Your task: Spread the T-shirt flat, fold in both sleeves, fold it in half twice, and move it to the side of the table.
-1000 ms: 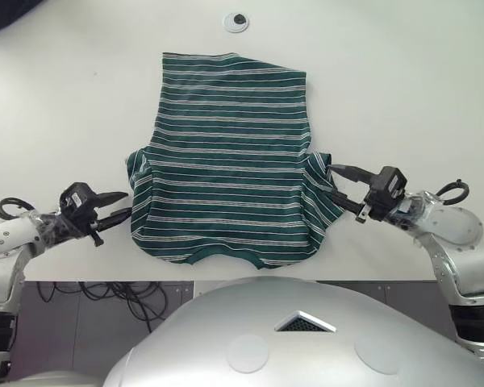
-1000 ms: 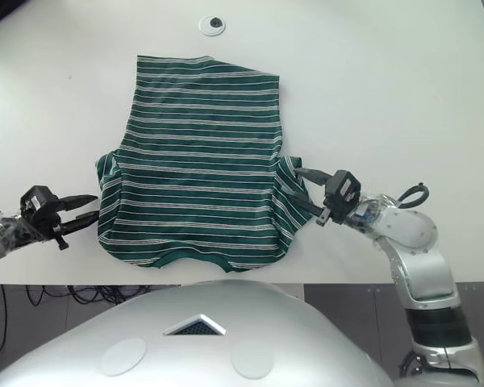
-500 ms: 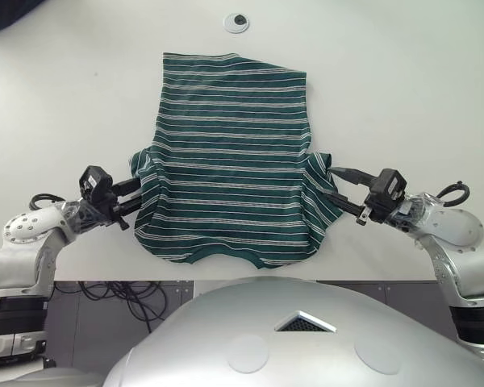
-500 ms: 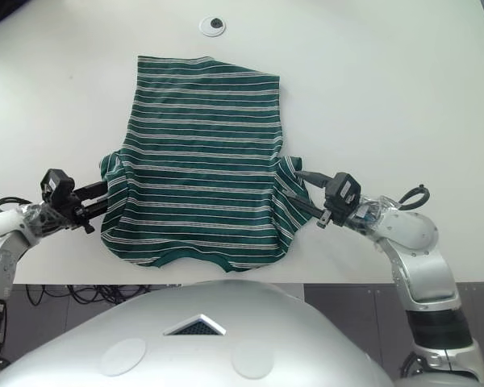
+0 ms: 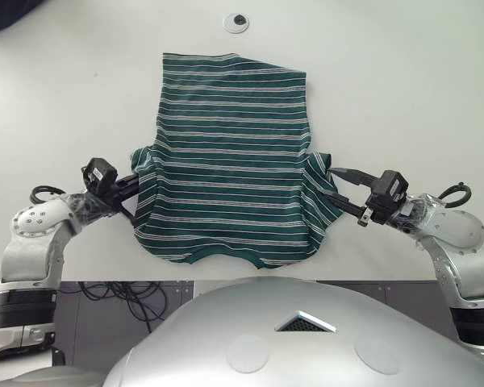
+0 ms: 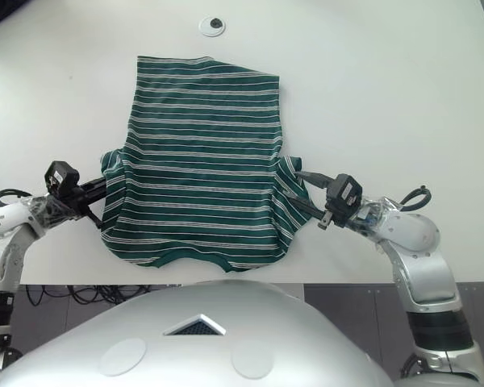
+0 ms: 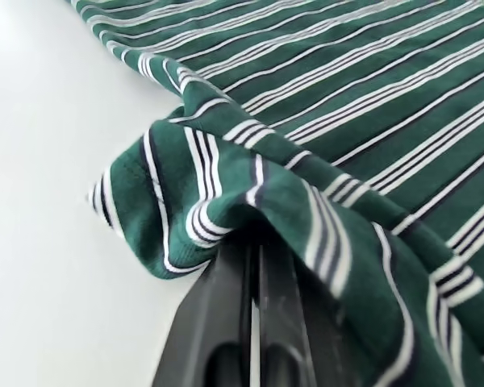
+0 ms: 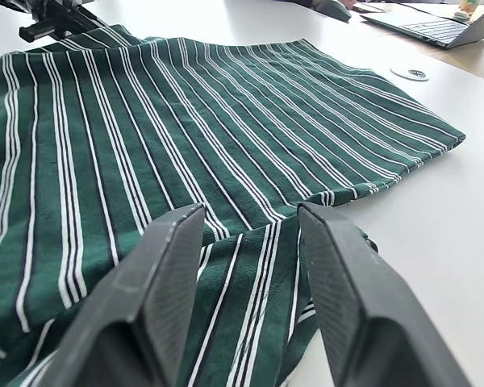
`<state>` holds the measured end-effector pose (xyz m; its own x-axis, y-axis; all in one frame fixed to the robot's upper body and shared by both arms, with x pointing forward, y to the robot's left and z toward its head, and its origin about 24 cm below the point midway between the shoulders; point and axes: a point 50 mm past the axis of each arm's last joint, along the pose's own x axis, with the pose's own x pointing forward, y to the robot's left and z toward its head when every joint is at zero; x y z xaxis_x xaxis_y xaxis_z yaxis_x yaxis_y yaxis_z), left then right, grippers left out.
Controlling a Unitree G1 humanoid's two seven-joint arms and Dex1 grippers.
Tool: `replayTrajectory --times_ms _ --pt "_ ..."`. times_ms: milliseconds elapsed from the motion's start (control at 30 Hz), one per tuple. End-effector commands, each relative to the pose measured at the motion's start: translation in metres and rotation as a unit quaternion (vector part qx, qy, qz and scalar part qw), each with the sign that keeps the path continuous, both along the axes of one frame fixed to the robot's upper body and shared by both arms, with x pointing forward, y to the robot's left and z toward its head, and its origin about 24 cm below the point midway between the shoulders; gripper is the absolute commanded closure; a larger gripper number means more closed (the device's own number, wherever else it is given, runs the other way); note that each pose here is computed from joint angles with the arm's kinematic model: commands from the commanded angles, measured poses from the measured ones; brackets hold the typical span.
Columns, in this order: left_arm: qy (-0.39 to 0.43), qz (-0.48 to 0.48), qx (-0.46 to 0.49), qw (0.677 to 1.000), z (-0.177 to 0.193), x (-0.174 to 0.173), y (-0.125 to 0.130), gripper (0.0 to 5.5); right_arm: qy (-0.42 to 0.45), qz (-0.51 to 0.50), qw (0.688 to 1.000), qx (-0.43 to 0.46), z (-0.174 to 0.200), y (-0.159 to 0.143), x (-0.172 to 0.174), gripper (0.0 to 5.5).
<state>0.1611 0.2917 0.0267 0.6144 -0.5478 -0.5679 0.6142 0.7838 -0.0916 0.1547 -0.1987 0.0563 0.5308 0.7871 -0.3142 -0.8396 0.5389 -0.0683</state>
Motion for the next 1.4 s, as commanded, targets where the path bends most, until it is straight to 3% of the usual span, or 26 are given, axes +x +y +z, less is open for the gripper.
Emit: replayTrajectory --times_ms 33,300,667,900,1133,1267,1400 --pt "0.031 -0.001 -0.014 0.999 0.002 -0.007 0.014 5.48 -0.006 -0.001 1.000 -0.001 -0.001 0.001 0.001 3.37" --pt "0.001 -0.011 -0.082 0.997 0.046 -0.002 0.047 5.48 -0.006 -0.001 1.000 -0.001 -0.004 0.001 0.001 3.37" --pt "-0.025 -0.046 -0.108 0.993 0.068 -0.001 0.042 5.48 -0.005 0.001 1.000 -0.003 -0.005 0.000 0.002 3.37" --pt "-0.034 -0.103 -0.148 0.983 0.076 0.007 0.000 5.48 -0.007 -0.001 1.000 -0.001 -0.004 0.000 0.002 3.37" --pt "-0.027 -0.143 -0.158 0.977 0.060 0.022 -0.048 5.48 -0.007 -0.009 1.000 -0.002 -0.004 -0.003 0.002 3.37" --pt "-0.019 -0.138 -0.150 0.979 0.043 0.029 -0.064 5.48 0.004 -0.031 0.999 -0.004 -0.004 -0.011 0.002 3.37" --pt "-0.011 -0.124 -0.131 0.984 0.025 0.027 -0.070 5.48 0.082 -0.067 0.994 0.030 -0.002 -0.025 -0.006 3.37"
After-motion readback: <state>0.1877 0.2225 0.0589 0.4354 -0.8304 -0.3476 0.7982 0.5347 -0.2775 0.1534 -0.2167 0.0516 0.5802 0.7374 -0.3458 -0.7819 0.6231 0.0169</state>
